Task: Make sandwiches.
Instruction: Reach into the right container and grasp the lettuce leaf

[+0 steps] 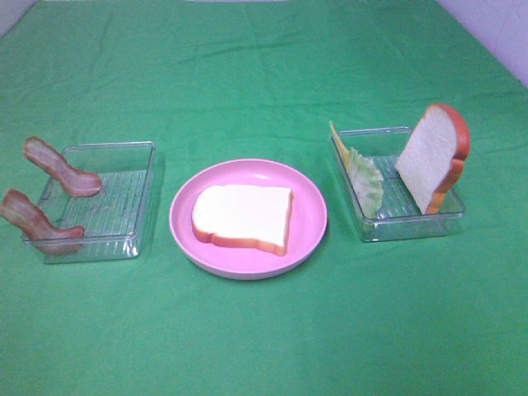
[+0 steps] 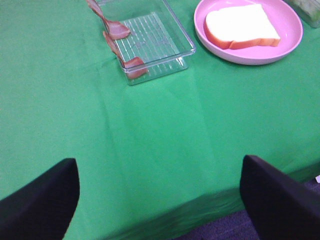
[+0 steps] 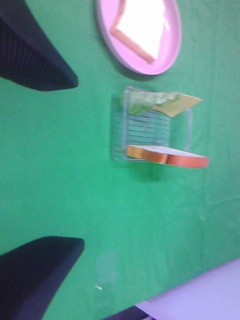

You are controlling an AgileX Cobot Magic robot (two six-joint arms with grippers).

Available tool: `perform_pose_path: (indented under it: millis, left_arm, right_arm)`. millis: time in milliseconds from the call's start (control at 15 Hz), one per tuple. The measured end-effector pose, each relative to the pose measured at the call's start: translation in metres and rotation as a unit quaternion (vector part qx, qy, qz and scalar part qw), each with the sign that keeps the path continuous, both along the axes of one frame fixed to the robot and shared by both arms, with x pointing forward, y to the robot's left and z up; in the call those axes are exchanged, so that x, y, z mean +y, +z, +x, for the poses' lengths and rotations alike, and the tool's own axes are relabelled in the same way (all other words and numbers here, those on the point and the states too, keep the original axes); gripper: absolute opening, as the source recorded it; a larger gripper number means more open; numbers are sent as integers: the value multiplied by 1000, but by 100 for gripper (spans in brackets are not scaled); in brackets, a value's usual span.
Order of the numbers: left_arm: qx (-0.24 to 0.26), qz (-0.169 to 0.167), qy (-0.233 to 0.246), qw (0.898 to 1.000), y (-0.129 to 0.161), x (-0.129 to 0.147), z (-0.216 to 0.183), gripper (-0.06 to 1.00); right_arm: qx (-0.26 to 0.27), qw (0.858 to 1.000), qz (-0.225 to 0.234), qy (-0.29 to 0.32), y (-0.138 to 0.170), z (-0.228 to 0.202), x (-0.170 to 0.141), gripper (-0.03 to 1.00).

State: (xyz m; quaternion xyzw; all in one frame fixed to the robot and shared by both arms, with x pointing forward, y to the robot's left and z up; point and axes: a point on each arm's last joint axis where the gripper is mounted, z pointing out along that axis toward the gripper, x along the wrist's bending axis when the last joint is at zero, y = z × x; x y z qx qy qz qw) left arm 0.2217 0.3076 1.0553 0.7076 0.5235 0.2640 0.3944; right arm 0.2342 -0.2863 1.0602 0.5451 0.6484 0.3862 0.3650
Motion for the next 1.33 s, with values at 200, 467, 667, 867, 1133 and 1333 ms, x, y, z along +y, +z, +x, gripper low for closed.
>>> perform_pose_path:
  millis: [200, 467, 667, 867, 1133, 1333]
  left_arm:
    - [-7, 4, -4, 1000, 0, 0, -1, 82]
    - [-56, -6, -8, 998, -2, -4, 12, 82]
    - [-59, -8, -7, 998, -3, -4, 12, 82]
    - [-60, -8, -7, 998, -2, -4, 12, 82]
    - [-60, -8, -7, 998, -2, -4, 12, 82]
    - [-60, -8, -7, 998, -2, -4, 12, 82]
  right_arm:
    - [-66, 998, 23, -9, 18, 20, 0, 76]
    - [29, 997, 71, -16, 26, 93, 0, 76]
    - [125, 988, 87, -3, 32, 143, 3, 76]
    - [218, 971, 87, 37, 37, 192, 7, 73]
    - [320, 941, 86, 73, 28, 246, 15, 65]
    - [362, 922, 61, 125, 25, 273, 51, 65]
